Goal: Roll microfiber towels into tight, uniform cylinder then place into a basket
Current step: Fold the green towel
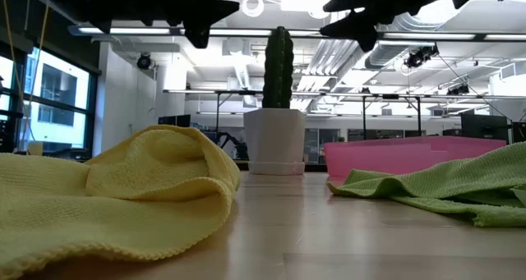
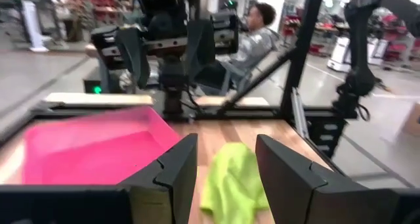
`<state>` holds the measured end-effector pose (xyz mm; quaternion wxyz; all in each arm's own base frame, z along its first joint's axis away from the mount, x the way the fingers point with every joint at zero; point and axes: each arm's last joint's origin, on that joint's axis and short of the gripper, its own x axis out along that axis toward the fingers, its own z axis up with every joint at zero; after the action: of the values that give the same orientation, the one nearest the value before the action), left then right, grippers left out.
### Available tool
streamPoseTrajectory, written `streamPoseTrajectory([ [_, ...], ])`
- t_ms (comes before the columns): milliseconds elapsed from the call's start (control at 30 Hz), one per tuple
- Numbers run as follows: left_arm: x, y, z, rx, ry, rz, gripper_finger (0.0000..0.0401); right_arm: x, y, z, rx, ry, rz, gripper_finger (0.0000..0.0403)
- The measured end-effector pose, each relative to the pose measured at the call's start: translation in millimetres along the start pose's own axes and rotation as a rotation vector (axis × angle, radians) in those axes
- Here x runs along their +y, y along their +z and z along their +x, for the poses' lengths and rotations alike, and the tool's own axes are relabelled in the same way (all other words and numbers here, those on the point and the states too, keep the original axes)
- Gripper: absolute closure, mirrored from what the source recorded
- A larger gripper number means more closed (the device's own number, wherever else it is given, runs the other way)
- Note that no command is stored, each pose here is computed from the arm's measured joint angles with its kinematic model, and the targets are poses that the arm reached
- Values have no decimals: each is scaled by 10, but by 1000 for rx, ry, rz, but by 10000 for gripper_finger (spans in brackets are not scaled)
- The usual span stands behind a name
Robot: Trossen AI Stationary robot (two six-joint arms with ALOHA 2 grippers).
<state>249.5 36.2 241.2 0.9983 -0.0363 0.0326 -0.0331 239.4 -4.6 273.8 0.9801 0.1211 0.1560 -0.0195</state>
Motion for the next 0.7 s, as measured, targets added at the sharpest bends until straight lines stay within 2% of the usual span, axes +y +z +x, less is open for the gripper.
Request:
streamPoseTrajectory([
  [267,-133,-190,166,76,32,-132,256,311,-389,207,281,93,238,176],
  [433,-248,-262,215,109,-3,-206,256,544,-662,334,456,140,384,176],
  [567,-368,-299,240,130,-45,-218,256,721,-910,421,615,163,493,176],
  [700,-505,-312,244,141,-95,-212,256,860,-1154,480,748,161,532,176],
])
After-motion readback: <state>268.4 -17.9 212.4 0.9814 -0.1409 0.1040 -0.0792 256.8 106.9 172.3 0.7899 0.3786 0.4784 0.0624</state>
